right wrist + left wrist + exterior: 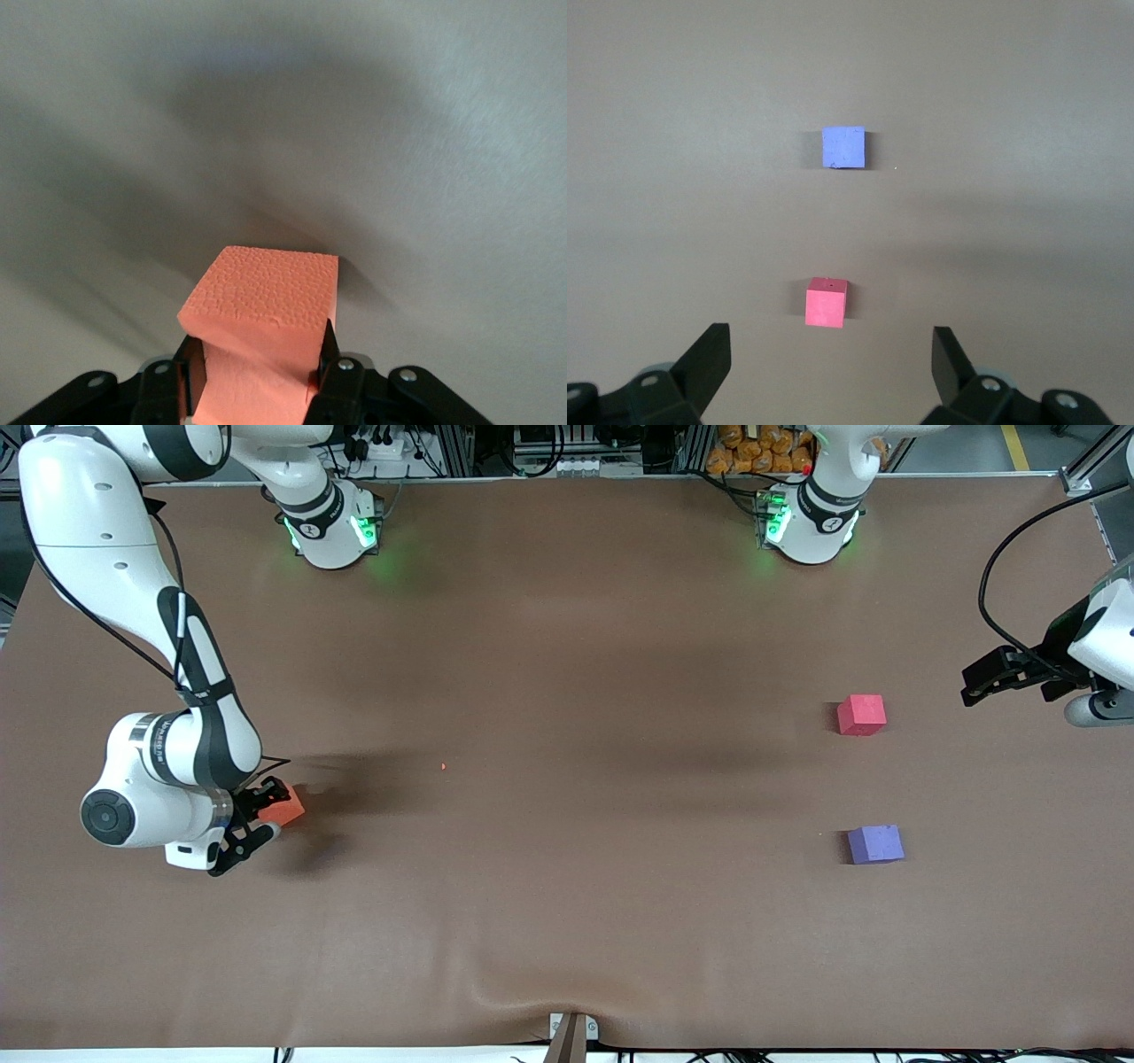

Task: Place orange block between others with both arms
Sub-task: 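Carry the orange cube with the right gripper toward the table middle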

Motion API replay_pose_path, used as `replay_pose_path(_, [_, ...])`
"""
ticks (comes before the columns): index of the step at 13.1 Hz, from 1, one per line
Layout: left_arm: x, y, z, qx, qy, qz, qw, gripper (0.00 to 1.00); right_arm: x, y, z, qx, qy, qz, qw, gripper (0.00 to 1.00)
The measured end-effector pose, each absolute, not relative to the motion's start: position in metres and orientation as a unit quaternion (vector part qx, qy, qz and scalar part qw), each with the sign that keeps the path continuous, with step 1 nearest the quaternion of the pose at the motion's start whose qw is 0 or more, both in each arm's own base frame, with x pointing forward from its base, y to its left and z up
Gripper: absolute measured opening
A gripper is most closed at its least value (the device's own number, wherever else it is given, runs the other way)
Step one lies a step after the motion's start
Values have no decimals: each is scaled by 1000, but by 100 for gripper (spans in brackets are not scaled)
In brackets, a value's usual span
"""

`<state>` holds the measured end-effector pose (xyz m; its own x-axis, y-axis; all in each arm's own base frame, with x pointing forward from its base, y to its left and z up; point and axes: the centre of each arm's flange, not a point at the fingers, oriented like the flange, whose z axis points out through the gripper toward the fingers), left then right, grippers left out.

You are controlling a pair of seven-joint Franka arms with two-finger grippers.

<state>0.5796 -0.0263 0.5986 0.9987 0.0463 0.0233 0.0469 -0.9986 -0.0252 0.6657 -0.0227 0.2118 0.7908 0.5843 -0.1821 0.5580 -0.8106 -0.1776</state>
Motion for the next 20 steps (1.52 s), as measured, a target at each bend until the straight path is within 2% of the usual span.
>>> replay_pose_path(3, [581,-25,596,-1000,-24,-9,13,100,684,29,263,-946,-313,69,52,52])
replay_pose_path(6, [582,-24,593,-1000,-25,-6,13,100,678,128,309,-965,-254,41,54,52])
replay_pose_path(10, [584,-23,585,-1000,-26,1,13,100,639,267,321,-979,-144,56,131,52])
replay_pose_path(16, [590,-24,572,-1000,-25,11,14,100,559,437,299,-989,-26,37,141,52])
replay_pose_path(20, [596,-26,563,-1000,-23,11,13,100,526,483,266,-986,8,56,156,52])
